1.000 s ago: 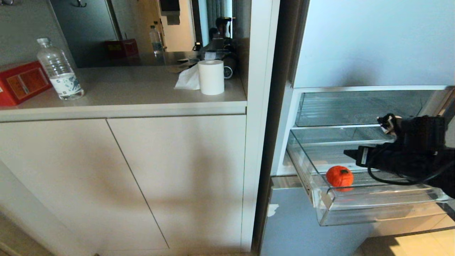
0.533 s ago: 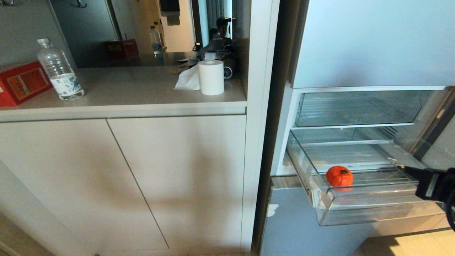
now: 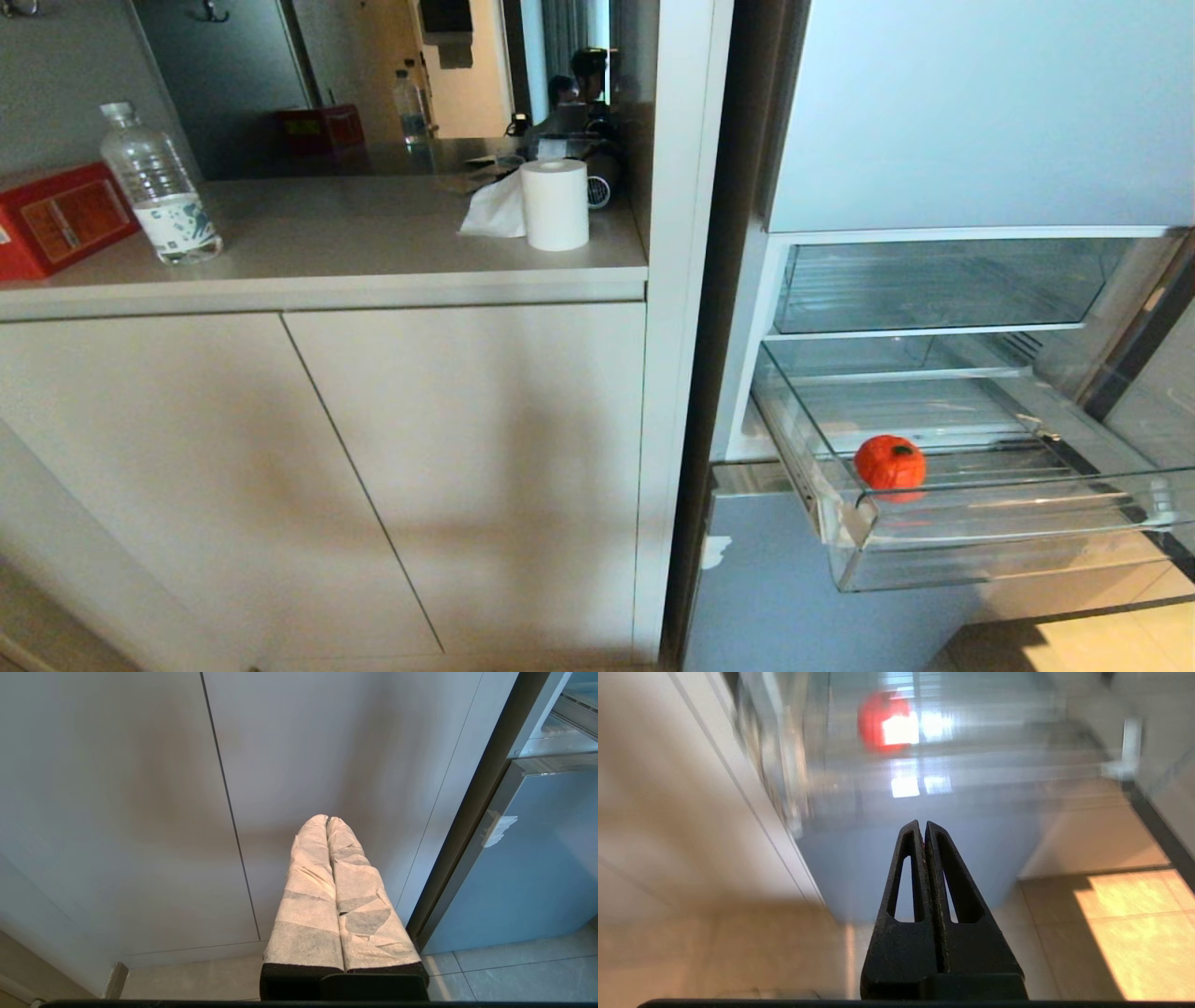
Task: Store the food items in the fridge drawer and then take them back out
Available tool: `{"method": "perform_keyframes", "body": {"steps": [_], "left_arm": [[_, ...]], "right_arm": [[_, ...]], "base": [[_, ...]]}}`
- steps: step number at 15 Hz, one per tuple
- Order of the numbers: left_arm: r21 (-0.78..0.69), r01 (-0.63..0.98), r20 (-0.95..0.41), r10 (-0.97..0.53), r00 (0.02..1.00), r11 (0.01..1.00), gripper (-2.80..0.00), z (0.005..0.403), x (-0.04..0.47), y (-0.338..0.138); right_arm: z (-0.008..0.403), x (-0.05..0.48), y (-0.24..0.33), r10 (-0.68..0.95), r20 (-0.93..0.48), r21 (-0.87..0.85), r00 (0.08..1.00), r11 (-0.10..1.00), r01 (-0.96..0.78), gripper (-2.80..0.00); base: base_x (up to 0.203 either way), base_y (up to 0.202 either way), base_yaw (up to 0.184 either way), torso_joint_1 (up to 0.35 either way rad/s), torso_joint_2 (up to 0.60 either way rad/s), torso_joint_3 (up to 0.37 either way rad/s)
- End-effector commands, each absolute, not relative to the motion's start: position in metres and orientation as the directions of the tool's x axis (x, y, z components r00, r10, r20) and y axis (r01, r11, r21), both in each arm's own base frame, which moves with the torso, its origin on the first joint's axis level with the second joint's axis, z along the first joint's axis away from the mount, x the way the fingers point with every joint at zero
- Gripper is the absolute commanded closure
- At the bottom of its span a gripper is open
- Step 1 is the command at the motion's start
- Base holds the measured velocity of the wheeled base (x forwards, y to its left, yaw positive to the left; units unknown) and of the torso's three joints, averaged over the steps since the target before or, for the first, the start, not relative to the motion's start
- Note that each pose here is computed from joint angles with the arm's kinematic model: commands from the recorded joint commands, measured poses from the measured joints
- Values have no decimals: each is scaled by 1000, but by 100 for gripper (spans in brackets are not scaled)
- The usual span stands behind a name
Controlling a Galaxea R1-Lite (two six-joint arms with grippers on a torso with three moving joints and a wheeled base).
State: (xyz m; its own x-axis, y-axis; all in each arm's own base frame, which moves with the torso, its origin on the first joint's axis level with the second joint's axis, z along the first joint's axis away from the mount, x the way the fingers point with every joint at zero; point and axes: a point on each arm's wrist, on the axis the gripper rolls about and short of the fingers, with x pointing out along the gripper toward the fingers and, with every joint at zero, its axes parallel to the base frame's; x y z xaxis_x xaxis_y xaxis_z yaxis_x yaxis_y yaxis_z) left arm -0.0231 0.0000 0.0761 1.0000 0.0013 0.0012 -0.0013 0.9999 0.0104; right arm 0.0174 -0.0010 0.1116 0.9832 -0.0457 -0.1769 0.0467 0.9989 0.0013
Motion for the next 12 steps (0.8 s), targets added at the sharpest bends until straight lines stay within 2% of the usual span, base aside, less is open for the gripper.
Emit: {"method": "perform_keyframes", "body": {"steps": [1,4,12], "left_arm": [[9,-2,0,2,1000,1000,0,76,-23,0],[6,-2,1,2,1000,1000,0,76,-23,0],[6,-2,1,2,1000,1000,0,76,-23,0]], "right_arm": [[87,-12,-1,-41,-92,-8,995,999,40,0],[77,-24,0,-37,14,-4,999,999,37,0],[75,-23,0,-34,-2,5,999,999,34,0]], "base": [[0,0,0,0,0,0],[0,0,0,0,0,0],[0,0,0,0,0,0]]}}
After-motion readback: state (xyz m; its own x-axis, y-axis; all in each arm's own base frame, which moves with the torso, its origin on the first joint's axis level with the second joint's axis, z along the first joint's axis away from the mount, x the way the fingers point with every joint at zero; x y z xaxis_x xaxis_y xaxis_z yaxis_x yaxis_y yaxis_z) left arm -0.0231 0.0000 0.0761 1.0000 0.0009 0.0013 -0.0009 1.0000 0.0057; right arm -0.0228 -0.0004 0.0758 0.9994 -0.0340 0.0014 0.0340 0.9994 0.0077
